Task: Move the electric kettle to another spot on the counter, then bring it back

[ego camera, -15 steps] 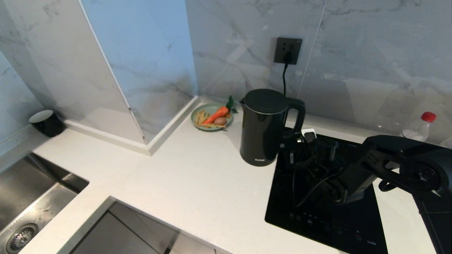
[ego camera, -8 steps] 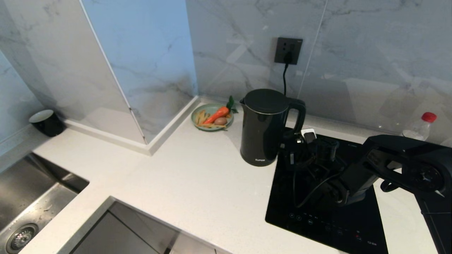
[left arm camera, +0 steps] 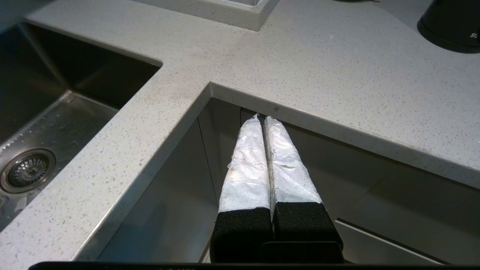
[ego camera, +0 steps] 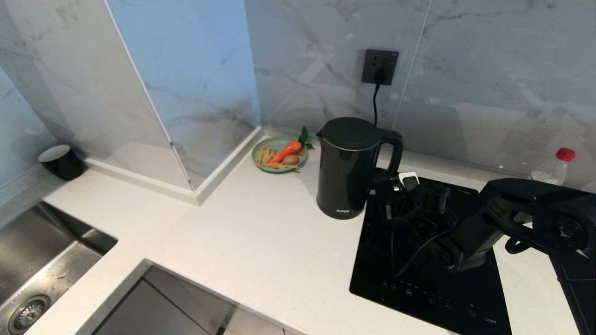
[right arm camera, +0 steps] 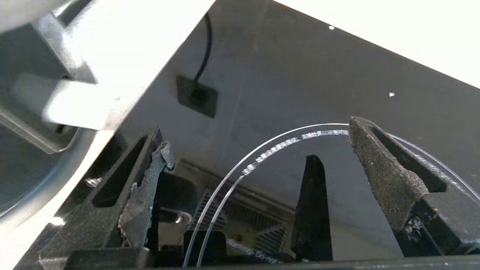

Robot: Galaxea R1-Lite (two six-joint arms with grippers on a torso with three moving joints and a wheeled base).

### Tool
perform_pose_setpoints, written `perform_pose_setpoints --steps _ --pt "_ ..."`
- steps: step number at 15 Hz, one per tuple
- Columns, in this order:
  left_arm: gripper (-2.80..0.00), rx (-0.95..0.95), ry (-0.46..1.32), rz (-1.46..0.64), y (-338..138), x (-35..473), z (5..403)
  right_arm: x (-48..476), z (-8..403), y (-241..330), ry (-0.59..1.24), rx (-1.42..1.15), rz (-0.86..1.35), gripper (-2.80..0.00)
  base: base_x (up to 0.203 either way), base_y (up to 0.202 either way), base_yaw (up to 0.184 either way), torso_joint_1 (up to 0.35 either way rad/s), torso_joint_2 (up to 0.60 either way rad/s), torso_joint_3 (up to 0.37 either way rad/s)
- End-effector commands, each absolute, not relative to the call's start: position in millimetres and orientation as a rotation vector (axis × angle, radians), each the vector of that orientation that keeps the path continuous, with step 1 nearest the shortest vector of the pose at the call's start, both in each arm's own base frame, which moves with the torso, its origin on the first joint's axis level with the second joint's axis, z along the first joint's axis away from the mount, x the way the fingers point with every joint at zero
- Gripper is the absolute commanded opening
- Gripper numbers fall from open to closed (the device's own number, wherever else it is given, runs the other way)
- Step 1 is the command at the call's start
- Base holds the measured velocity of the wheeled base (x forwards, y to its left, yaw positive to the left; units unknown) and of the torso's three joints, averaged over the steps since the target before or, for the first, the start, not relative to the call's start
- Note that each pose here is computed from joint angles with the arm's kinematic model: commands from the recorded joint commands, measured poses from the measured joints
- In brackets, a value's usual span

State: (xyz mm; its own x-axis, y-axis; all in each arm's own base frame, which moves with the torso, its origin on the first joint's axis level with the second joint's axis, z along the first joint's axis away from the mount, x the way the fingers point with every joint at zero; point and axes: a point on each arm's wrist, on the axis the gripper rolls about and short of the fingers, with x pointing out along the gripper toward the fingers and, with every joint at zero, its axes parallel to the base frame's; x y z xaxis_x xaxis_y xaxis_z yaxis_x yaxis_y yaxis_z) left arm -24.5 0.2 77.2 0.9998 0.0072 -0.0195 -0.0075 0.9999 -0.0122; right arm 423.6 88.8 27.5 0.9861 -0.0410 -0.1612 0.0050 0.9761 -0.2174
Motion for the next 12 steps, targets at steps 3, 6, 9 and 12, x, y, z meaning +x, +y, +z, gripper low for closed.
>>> perform_pose_setpoints --steps 3,6,9,12 --pt "-2.8 -0.013 0.021 0.008 0 -24 77 425 24 90 0.183 -0.218 -0.019 0.0 0.0 0.0 0.0 0.0 0.0 0.0" --pt "-2.8 -0.013 0.02 0.009 0 -24 77 430 15 90 0.189 -0.216 -0.021 0.0 0.0 0.0 0.0 0.0 0.0 0.0" --pt "-2.8 -0.012 0.02 0.008 0 -24 77 432 19 90 0.172 -0.208 -0.023 0.0 0.0 0.0 0.0 0.0 0.0 0.0" --pt "-2.8 -0.013 0.021 0.008 0 -24 77 435 27 89 0.143 -0.181 -0.032 0.0 0.0 0.0 0.0 0.0 0.0 0.0"
